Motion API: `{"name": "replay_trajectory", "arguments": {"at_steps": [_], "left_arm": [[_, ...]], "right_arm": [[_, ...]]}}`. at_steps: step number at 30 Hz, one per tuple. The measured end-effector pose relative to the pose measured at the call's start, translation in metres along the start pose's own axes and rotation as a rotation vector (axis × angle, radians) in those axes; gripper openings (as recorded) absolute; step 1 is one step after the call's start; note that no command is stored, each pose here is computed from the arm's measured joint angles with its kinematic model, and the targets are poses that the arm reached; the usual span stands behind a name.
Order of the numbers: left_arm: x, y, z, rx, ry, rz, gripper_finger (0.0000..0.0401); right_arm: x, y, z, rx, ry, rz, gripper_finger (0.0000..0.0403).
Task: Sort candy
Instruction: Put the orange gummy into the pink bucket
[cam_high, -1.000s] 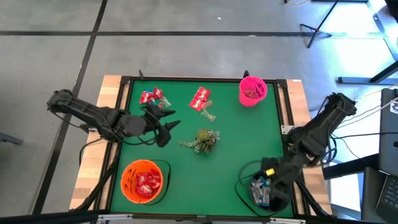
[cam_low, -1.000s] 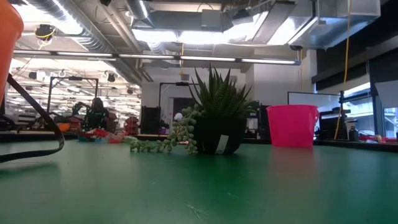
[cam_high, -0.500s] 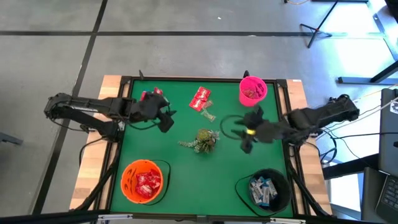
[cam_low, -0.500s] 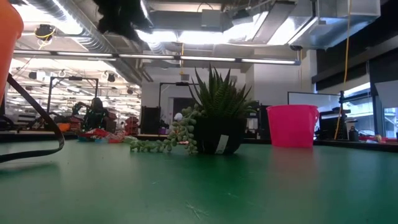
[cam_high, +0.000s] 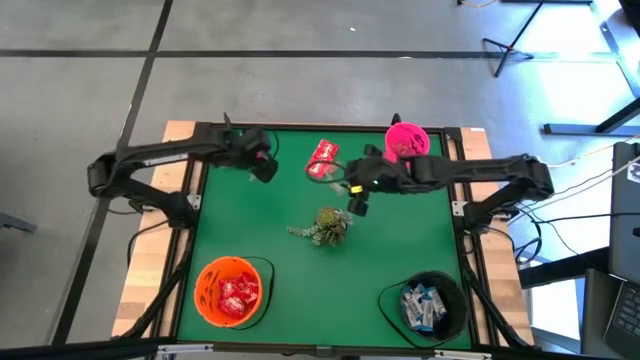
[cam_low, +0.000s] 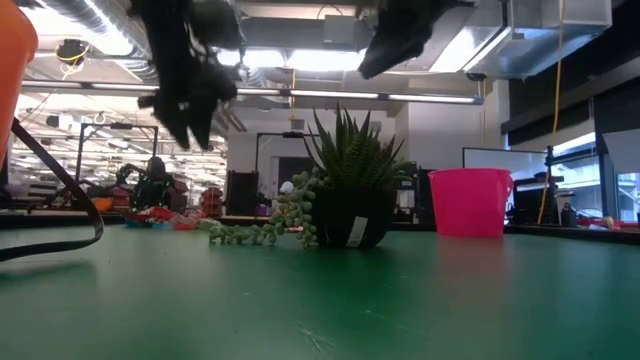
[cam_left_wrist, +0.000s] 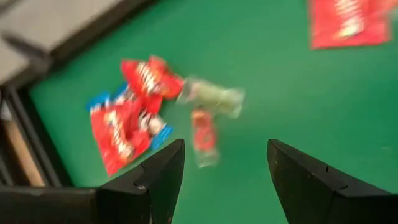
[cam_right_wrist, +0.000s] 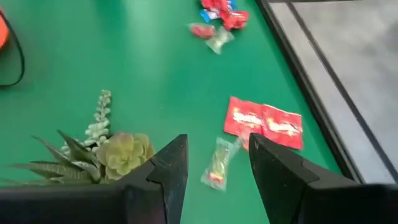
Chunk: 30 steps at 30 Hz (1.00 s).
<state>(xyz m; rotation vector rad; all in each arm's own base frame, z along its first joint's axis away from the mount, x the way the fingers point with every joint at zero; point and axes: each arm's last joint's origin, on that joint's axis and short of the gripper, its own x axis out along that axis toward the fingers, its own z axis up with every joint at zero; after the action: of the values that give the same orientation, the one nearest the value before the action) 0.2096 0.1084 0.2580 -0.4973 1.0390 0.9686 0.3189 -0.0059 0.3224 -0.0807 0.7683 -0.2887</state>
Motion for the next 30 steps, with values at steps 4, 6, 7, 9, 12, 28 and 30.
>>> {"name": "replay_trajectory", "arguments": {"at_steps": [4,6,7,9,12,28,30], "left_arm": [[0.025,0.007,0.007,0.005,0.108,0.025,0.0218],[0.035,0.006,0.008,0.027,0.139,0.040,0.0218],[0.040,0.006,0.009,0.035,0.156,0.048,0.0218],[0.048,0.004,0.008,0.044,0.185,0.061,0.0218],[0.060,0.001,0.008,0.077,0.221,0.074,0.0218],[0.108,0.005,-0.023,-0.002,0.254,-0.013,0.0217],[0.110,0.006,-0.027,-0.022,0.260,0.005,0.0217]], "right_arm": [[0.006,-0.007,0.006,0.012,-0.050,0.031,0.0166],[0.008,-0.009,0.008,0.038,-0.077,0.038,0.0166],[0.011,-0.009,0.008,0.058,-0.100,0.042,0.0166],[0.016,-0.007,0.004,0.066,-0.117,0.045,0.0166],[0.026,-0.004,-0.006,0.083,-0.130,0.055,0.0166],[0.038,-0.001,-0.045,0.133,-0.183,0.088,0.0166],[0.038,-0.001,-0.045,0.135,-0.190,0.089,0.0166]]}}
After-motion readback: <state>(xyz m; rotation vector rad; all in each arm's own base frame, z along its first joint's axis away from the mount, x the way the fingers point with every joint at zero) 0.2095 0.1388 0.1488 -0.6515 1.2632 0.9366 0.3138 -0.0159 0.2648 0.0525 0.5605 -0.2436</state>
